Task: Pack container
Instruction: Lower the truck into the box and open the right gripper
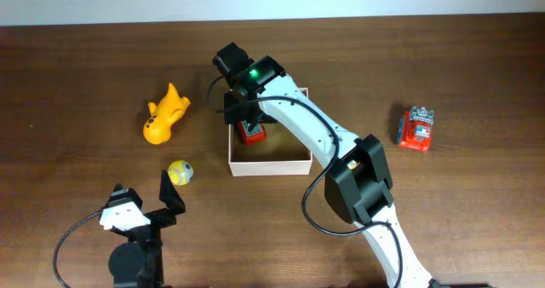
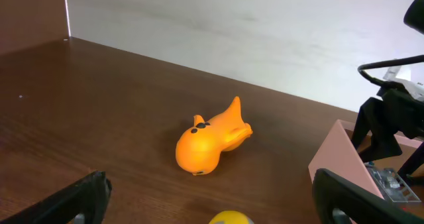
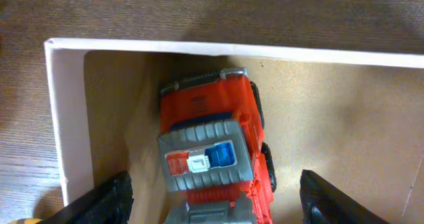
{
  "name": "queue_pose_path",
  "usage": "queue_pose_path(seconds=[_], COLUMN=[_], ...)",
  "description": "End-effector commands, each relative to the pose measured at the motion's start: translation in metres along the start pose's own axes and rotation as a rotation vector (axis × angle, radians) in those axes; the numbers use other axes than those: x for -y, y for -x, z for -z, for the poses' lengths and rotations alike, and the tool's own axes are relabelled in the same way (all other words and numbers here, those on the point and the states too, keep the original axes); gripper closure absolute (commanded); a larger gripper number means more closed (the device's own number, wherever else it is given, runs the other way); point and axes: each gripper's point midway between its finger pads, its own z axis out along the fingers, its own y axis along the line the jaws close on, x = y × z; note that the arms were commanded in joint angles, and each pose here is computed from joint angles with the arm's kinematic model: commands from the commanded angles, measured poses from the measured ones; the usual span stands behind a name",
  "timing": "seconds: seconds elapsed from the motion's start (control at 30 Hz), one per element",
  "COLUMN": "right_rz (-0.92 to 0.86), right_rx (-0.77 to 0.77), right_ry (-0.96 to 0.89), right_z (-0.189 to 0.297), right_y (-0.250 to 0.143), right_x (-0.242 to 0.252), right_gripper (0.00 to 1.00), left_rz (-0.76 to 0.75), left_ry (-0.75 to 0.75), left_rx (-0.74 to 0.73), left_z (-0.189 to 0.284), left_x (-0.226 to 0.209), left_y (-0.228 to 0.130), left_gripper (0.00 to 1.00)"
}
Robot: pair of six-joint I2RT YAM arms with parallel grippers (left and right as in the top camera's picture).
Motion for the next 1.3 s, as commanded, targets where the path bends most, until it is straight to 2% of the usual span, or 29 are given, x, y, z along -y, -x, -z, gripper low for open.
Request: queue_pose_path(seconds=[0.0, 0.47, 0.77, 0.93, 1.27], right_rz=[-0.006, 0.016, 0.032, 0.064, 0.078], right_rx=[0.008, 0.03, -0.088, -0.122, -0.138], right_ry=[-0.015, -0.005, -0.118, -0.144, -0.153], right_z=[-0.001, 0.059, 0.066, 0.064, 0.024], right_y=[0.001, 0.001, -0.03, -0.037, -0.041], right_x=[0.003, 0.006, 0.034, 0.04, 0.042], right_gripper=[0.25, 0.24, 0.5, 0.52, 0.59], left_rz=[-0.019, -0.019, -0.019, -0.019, -0.019], left_ry=[-0.003, -0.003, -0.003, -0.003, -0.003], left_rx=[0.001, 0.001, 0.001, 0.001, 0.001], left_z=[0.0, 0.0, 0.0, 0.0, 0.0], left_x=[0.0, 0.0, 0.0, 0.0, 0.0], left_y=[-0.001, -0.001, -0.001, -0.001, -0.001], left_gripper=[0.01, 0.01, 0.01, 0.01, 0.01])
